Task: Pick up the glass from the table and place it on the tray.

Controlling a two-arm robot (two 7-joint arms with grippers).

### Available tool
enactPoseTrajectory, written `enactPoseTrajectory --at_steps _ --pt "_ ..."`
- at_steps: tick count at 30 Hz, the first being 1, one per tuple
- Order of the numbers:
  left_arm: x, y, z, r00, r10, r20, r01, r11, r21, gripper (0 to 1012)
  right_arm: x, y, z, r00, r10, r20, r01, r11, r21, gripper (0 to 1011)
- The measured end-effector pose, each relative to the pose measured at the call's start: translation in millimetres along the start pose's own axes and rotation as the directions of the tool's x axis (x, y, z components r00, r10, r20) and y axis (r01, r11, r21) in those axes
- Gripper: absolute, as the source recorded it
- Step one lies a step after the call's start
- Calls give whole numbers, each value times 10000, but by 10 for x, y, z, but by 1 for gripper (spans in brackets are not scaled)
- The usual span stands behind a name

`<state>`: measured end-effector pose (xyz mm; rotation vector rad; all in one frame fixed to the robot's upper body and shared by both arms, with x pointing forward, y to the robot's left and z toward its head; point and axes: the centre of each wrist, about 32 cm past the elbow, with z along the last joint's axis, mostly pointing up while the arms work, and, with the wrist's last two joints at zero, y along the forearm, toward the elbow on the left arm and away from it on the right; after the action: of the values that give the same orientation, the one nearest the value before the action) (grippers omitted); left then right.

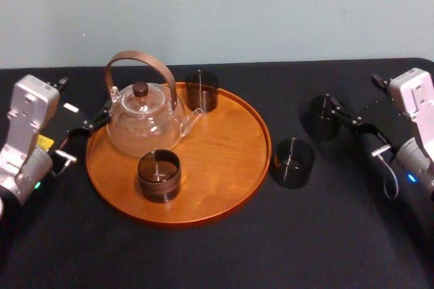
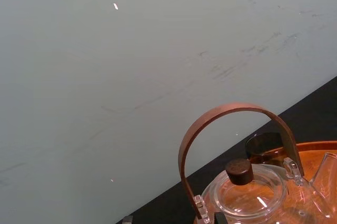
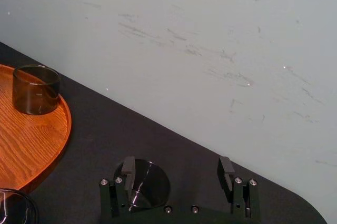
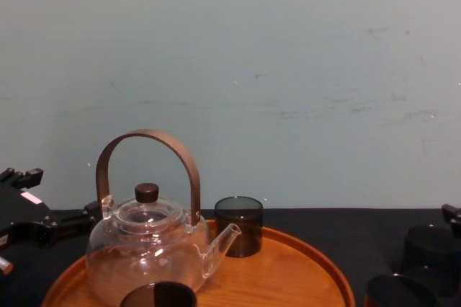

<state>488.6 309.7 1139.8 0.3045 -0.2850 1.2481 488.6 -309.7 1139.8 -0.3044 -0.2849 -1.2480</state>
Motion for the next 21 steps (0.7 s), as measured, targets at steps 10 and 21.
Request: enactPoseTrajectory --at_steps 10,21 --pt "0 0 0 10000 -1 1 1 10000 0 1001 0 0 0 10000 0 1 0 10000 0 1002" --pt "0 0 0 10000 -1 0 1 10000 0 1001 0 0 0 10000 0 1 0 10000 0 1002"
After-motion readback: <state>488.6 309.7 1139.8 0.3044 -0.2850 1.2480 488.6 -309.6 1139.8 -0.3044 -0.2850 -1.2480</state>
